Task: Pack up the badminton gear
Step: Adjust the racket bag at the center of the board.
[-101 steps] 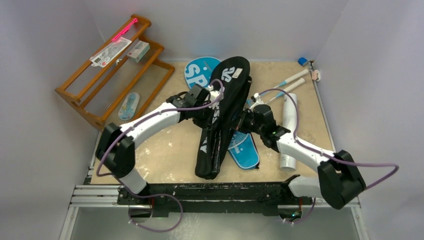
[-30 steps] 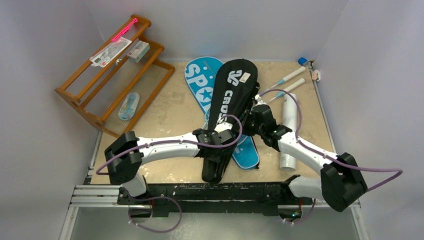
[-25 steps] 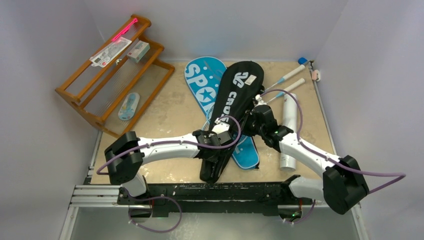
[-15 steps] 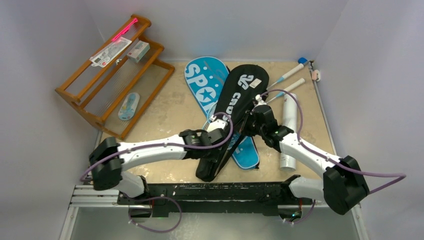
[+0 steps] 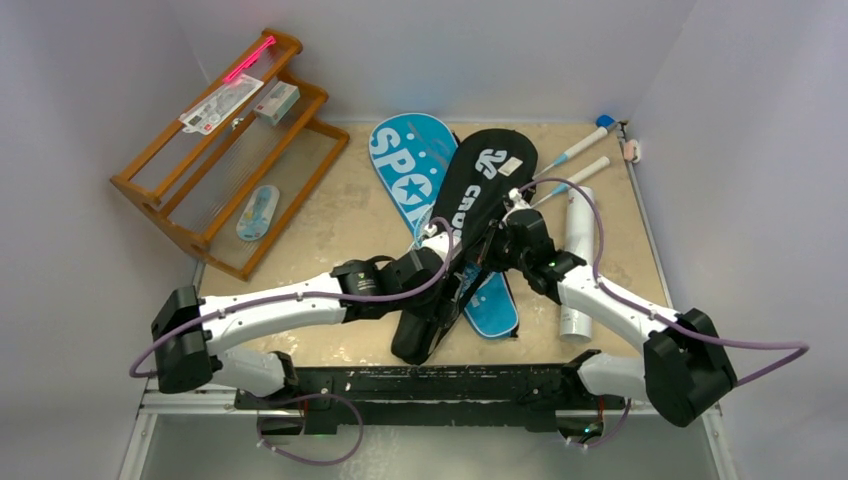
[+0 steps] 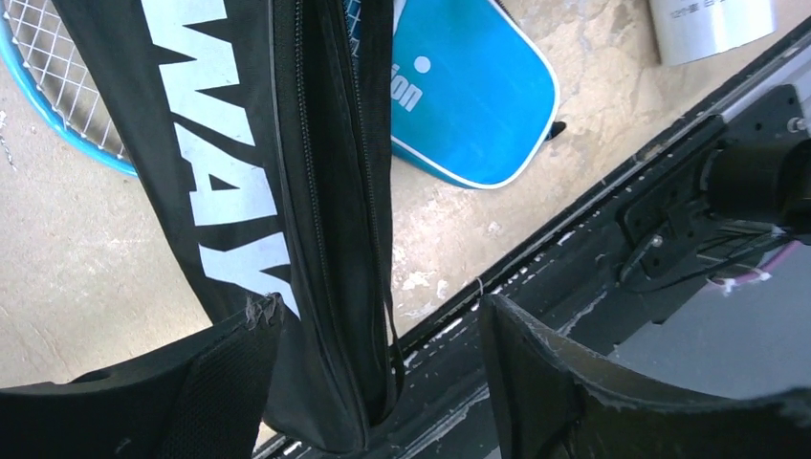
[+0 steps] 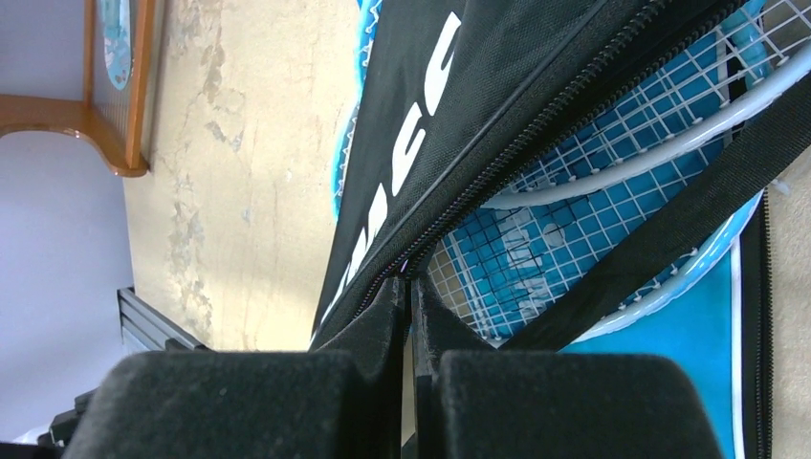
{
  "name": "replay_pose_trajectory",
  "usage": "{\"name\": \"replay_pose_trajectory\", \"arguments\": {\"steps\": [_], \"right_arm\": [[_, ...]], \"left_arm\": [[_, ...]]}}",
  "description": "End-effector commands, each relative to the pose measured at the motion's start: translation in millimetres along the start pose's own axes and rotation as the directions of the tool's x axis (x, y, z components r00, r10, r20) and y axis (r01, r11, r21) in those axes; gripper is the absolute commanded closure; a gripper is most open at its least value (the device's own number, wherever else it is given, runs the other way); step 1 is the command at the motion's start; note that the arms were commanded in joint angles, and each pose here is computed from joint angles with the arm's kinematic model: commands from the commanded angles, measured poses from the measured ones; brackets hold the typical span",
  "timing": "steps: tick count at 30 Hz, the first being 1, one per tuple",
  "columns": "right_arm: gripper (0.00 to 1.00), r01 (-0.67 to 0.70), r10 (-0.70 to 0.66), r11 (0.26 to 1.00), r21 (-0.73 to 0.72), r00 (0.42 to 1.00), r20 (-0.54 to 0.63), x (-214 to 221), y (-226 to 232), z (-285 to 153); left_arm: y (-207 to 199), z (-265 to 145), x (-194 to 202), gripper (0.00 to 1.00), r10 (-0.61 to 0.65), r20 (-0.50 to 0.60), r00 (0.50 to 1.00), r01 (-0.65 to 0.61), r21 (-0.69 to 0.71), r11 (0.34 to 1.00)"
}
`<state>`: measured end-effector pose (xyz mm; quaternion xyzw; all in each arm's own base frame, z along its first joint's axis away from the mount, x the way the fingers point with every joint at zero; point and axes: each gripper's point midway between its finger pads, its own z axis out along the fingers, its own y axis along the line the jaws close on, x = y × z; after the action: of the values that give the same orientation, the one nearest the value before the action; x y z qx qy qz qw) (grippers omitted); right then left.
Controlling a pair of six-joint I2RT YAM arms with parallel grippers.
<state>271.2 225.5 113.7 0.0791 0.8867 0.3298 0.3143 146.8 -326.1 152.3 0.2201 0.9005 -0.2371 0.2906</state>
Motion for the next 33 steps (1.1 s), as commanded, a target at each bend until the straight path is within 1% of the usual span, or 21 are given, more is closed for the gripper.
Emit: {"name": "replay_pose_trajectory", "arguments": {"steps": [1,6,11,13,14,16,17,18,20,21,22,23,25,27,33], "right_arm": [[1.0,0.032,-0.028,0.995,-0.091,0.998,0.049,-12.8,19.8,-2.8],[1.0,0.035,-0.03,0.994,-0.106,0.998,0.052,-13.5,22.4,-2.1],[1.0,0.022,-0.019,0.99,-0.142,1.0,0.025,-7.8,27.4,-0.4],[1.0,0.021,-0.018,0.988,-0.155,1.0,0.021,-7.7,30.0,0.3],[1.0,0.022,-0.019,0.986,-0.163,1.0,0.017,-7.5,31.9,0.4],[1.0,0.018,-0.019,0.984,-0.178,1.0,-0.003,-3.8,34.0,-0.6],[1.0,0.014,-0.017,0.982,-0.187,1.0,-0.017,-1.1,35.5,-2.0],[1.0,0.007,-0.012,0.982,-0.187,1.0,-0.022,-0.1,35.6,-2.6],[1.0,0.006,-0.008,0.986,-0.168,1.0,-0.013,-2.5,33.3,-4.8],[0.96,0.009,-0.009,0.988,-0.155,1.0,-0.001,-5.4,32.2,-6.4],[0.88,0.013,-0.012,0.99,-0.143,1.0,0.009,-7.8,31.2,-8.5],[0.8,0.014,-0.012,0.992,-0.127,1.0,0.019,-10.6,29.7,-10.8],[0.66,0.012,-0.008,0.996,-0.092,0.999,0.045,-17.8,25.3,-16.4],[0.55,0.003,0.001,0.998,-0.058,0.997,0.076,-26.8,19.2,-23.6],[0.32,-0.09,0.081,0.995,0.041,0.98,0.179,-63.7,-15.4,-46.5]], "left_arm": [[3.9,16.3,1.3,0.27,0.046,-0.002,0.999,-0.046,-0.04,0.998],[23.0,31.4,2.4,0.25,0.097,-0.037,0.995,-0.103,-0.228,0.968],[23.6,45.5,1.4,0.25,0.164,-0.073,0.984,-0.18,-0.349,0.92],[29.3,51.7,3.7,0.26,0.184,-0.097,0.978,-0.208,-0.41,0.888],[33.0,52.7,3.2,0.29,0.19,-0.104,0.976,-0.217,-0.443,0.87],[46.6,52.0,3.9,0.43,0.196,-0.118,0.973,-0.229,-0.525,0.82],[53.8,49.7,3.4,0.52,0.191,-0.117,0.975,-0.223,-0.567,0.793],[61.2,46.4,3.6,0.65,0.193,-0.122,0.973,-0.228,-0.604,0.764],[70.4,37.9,1.6,0.85,0.2,-0.126,0.972,-0.234,-0.646,0.727],[73.0,33.9,1.0,0.92,0.204,-0.126,0.971,-0.236,-0.653,0.719],[74.5,29.6,0.1,0.98,0.205,-0.12,0.971,-0.233,-0.655,0.718],[76.0,25.9,-0.7,1.0,0.205,-0.112,0.972,-0.227,-0.653,0.722],[79.5,19.1,0.6,1.0,0.197,-0.097,0.976,-0.213,-0.639,0.739],[80.8,12.4,1.5,1.0,0.182,-0.077,0.98,-0.191,-0.611,0.768],[74.0,-9.1,9.3,1.0,0.136,-0.003,0.991,-0.122,-0.47,0.874]]}}
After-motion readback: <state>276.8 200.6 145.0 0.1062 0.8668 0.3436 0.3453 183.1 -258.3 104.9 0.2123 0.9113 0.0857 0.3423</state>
